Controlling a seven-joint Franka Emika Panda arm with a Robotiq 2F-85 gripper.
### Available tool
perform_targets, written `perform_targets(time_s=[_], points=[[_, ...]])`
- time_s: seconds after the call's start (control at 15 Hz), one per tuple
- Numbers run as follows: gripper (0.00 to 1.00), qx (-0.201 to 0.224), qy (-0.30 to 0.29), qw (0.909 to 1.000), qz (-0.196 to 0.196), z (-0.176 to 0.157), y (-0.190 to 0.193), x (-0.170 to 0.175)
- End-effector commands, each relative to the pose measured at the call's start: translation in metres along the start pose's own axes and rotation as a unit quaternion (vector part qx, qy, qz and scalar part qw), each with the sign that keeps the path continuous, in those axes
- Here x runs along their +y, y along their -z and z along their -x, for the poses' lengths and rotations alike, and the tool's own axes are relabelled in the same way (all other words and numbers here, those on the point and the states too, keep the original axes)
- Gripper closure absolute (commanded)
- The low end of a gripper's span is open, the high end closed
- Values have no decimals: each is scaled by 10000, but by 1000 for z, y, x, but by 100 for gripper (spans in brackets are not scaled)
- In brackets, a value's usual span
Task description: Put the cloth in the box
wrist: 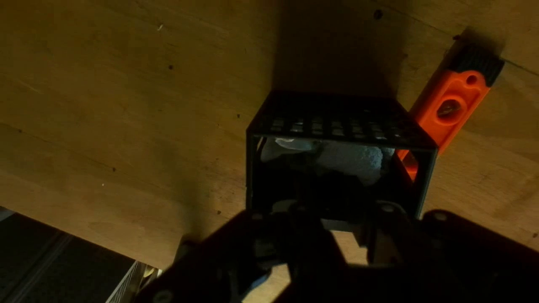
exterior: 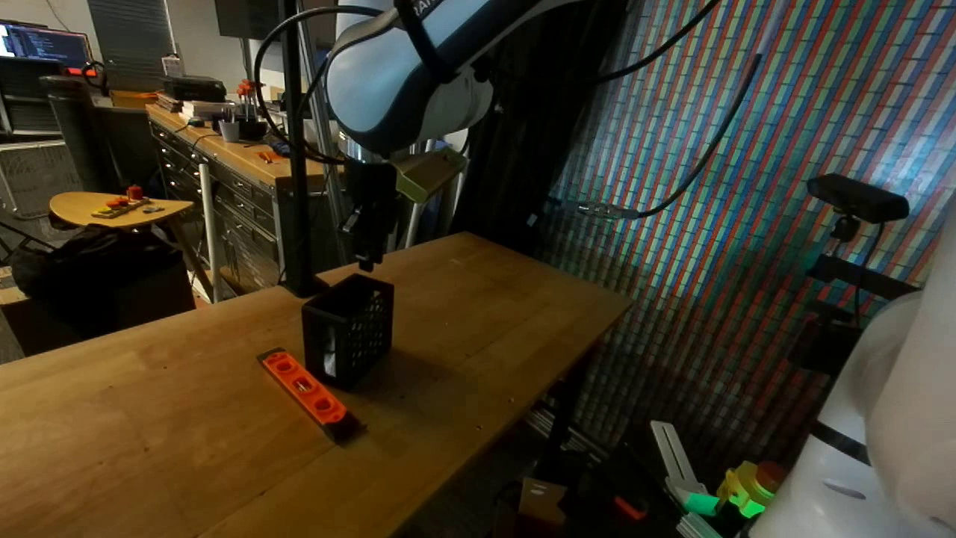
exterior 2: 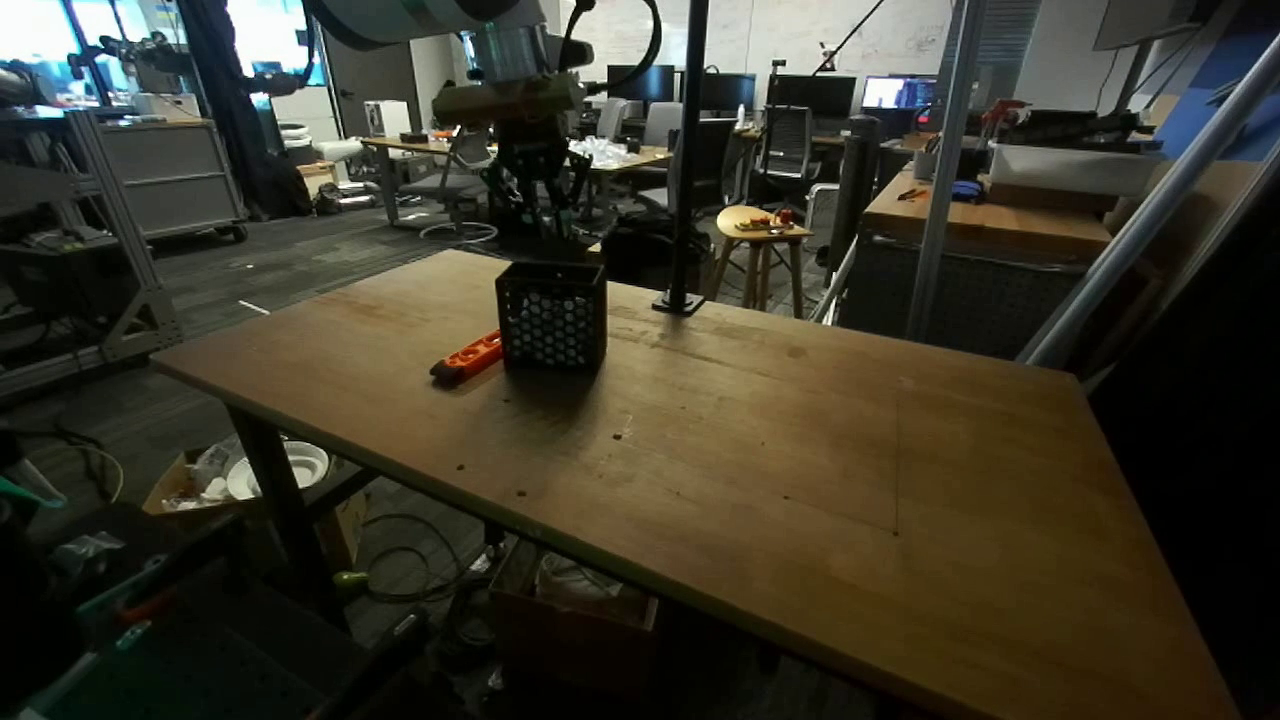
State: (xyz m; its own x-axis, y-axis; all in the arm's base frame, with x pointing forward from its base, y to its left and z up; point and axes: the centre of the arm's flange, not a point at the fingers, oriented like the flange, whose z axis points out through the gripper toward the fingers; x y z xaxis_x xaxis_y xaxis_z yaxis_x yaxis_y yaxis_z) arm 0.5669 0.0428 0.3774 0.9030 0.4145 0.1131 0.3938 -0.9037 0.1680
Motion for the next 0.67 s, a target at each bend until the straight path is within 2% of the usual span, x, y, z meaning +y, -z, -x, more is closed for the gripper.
perform_targets(time_s=[0.0,0.6], points=[[72,-3,-2,10000,1,1,1,-1],[72,-39,-13,10000,-9,3,-2,-2]])
